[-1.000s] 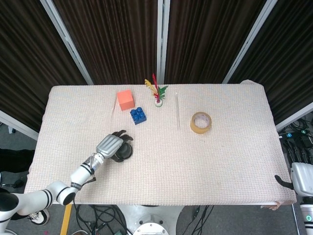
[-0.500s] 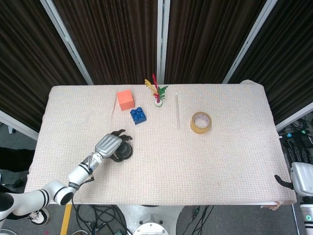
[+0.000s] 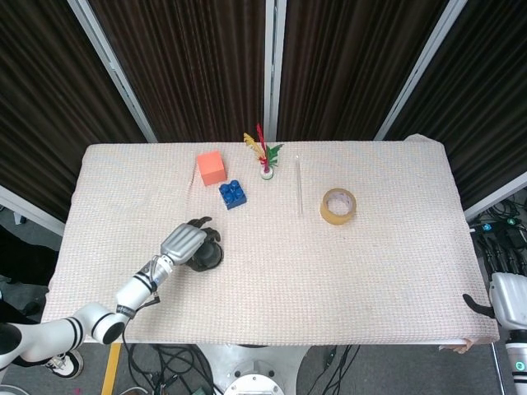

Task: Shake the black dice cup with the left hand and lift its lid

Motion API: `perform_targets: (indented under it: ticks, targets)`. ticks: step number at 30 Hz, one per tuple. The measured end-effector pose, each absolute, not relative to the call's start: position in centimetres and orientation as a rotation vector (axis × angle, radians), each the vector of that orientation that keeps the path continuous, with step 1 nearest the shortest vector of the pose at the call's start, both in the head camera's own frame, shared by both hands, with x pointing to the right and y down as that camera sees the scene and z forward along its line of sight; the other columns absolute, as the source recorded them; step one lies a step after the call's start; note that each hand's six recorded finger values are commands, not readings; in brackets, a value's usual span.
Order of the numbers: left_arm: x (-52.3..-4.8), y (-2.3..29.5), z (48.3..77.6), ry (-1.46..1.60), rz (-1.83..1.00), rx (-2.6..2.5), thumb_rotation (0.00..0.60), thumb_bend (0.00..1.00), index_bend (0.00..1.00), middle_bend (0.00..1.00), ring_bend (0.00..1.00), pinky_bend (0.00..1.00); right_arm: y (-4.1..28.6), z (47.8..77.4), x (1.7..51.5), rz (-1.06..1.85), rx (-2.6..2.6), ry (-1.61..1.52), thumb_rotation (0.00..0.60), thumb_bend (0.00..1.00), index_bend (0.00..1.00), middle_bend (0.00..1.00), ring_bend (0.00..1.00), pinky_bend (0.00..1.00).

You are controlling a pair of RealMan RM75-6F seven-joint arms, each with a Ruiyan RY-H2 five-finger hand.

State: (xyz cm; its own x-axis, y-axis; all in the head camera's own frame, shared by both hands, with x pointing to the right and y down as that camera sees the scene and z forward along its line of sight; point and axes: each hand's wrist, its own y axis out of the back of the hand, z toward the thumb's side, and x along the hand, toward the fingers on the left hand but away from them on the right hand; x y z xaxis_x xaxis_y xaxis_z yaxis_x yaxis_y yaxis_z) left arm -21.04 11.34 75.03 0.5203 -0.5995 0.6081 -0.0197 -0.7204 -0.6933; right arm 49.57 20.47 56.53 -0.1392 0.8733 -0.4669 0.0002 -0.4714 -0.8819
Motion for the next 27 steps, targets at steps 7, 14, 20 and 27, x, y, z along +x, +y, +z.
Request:
perform_targets:
  ticks: [7, 14, 20, 27]
  targets:
    - [-20.9, 11.2, 74.6, 0.503, -1.177, -2.125, 0.600, 0.09, 0.36, 0.38, 0.11, 0.20, 20.5, 56.5, 49.6, 1.687, -1.467, -1.013, 0.600, 0.09, 0.00, 0.00, 0.00, 0.00]
    - [-20.9, 10.6, 74.0, 0.508, -1.170, -2.113, 0.600, 0.09, 0.36, 0.38, 0.11, 0.20, 20.5, 56.5, 49.7, 1.688, -1.464, -1.016, 0.600, 0.09, 0.00, 0.00, 0.00, 0.00]
    - [-21.1, 10.1, 73.1, 0.516, -1.163, -2.099, 0.600, 0.10, 0.36, 0.38, 0.11, 0.20, 20.4, 56.5, 49.7, 1.688, -1.466, -1.016, 0.600, 0.09, 0.00, 0.00, 0.00, 0.00]
    - [-22.1, 8.5, 71.9, 0.551, -1.174, -2.050, 0.600, 0.13, 0.36, 0.39, 0.11, 0.20, 20.4, 56.5, 49.7, 1.686, -1.466, -1.018, 0.600, 0.09, 0.00, 0.00, 0.00, 0.00]
